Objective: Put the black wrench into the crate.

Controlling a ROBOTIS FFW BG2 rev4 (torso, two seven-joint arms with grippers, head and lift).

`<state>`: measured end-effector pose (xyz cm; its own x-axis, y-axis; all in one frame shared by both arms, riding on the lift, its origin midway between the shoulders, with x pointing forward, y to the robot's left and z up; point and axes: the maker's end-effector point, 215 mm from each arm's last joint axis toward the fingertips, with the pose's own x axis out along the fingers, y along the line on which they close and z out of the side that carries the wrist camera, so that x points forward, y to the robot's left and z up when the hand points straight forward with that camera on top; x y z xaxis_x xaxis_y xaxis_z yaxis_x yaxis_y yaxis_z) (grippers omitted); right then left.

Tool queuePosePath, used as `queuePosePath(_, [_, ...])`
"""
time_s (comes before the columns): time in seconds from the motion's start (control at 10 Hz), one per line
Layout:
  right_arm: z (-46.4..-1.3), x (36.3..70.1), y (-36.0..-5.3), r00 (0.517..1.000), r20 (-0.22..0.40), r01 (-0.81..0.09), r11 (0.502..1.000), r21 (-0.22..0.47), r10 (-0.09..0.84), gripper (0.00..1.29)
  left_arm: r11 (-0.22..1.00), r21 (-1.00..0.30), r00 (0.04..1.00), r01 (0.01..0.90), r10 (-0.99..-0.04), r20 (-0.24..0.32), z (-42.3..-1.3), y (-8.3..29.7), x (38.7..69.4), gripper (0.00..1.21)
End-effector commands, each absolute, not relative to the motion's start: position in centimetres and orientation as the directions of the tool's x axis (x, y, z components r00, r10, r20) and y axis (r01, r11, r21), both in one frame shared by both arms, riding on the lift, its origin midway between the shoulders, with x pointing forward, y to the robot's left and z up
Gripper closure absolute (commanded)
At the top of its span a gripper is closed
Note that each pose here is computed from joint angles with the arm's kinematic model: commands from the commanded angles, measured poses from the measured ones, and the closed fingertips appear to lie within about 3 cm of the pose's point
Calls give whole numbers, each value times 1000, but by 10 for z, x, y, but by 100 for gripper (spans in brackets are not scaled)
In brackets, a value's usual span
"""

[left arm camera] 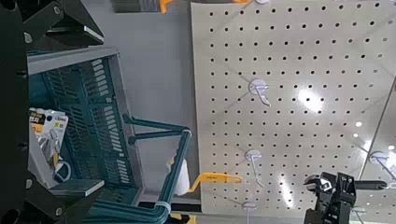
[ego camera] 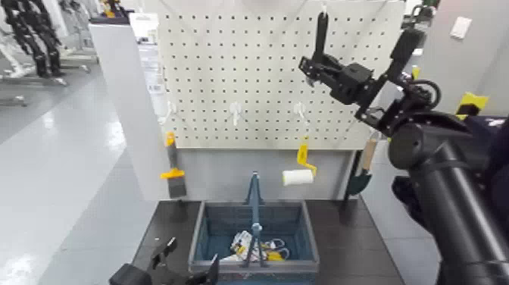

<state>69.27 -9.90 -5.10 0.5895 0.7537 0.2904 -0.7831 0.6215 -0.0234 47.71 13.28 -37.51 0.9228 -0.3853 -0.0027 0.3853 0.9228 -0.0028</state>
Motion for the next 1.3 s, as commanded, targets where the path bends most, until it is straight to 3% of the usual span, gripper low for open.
queuePosePath(0.1, [-48,693,-99,591,287,-777,627,-47,754,110,923,-3,923,385,-385,-3,-375,133,477,21])
queuePosePath(0.8, [-37,688,-99,582,302,-777,626,-68,755,110,923,-2,923,385,-385,-3,-375,133,478,21])
queuePosePath(1.1, [-1,656,-103,558,355,-761,633,-140,750,110,923,-1,923,386,-386,-3,-375,135,478,21])
queuePosePath(1.3, [2,634,-97,552,372,-761,633,-141,747,110,921,0,921,389,-389,-5,-376,134,477,21])
